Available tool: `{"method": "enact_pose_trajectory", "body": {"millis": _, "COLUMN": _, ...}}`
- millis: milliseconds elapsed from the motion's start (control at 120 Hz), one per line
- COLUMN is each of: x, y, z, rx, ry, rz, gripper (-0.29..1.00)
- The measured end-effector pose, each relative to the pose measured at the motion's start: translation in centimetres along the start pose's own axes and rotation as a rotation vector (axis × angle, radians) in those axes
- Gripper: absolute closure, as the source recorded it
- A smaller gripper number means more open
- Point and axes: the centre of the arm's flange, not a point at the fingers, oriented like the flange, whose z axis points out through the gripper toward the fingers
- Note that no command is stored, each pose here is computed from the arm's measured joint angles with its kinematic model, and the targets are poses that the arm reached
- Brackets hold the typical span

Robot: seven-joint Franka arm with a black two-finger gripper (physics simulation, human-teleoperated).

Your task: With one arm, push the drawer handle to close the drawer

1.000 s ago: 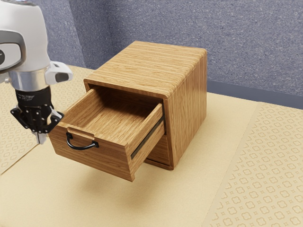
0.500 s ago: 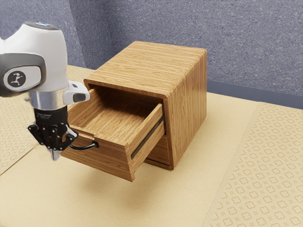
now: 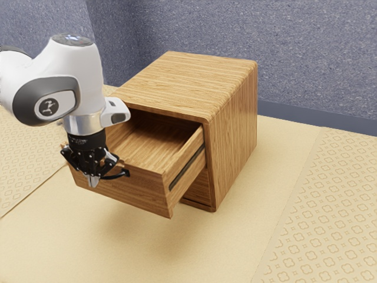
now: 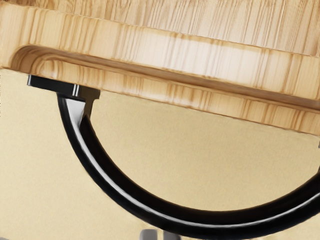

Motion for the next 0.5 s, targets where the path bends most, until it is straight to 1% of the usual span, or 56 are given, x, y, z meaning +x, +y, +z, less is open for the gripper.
{"method": "enact_pose_trajectory", "body": {"millis": 192, "x": 1.7, "y": 0.6, "z": 0.4, "rx": 0.004, "ry": 0.068, "rz": 0.019, "gripper": 0.79}}
{"method": "enact_pose_trajectory", "body": {"millis": 500, "x": 3.1, "y": 1.3, "z": -0.5, "rx": 0.017, "ry": 0.200, "rz": 0.062, "gripper": 0.79}}
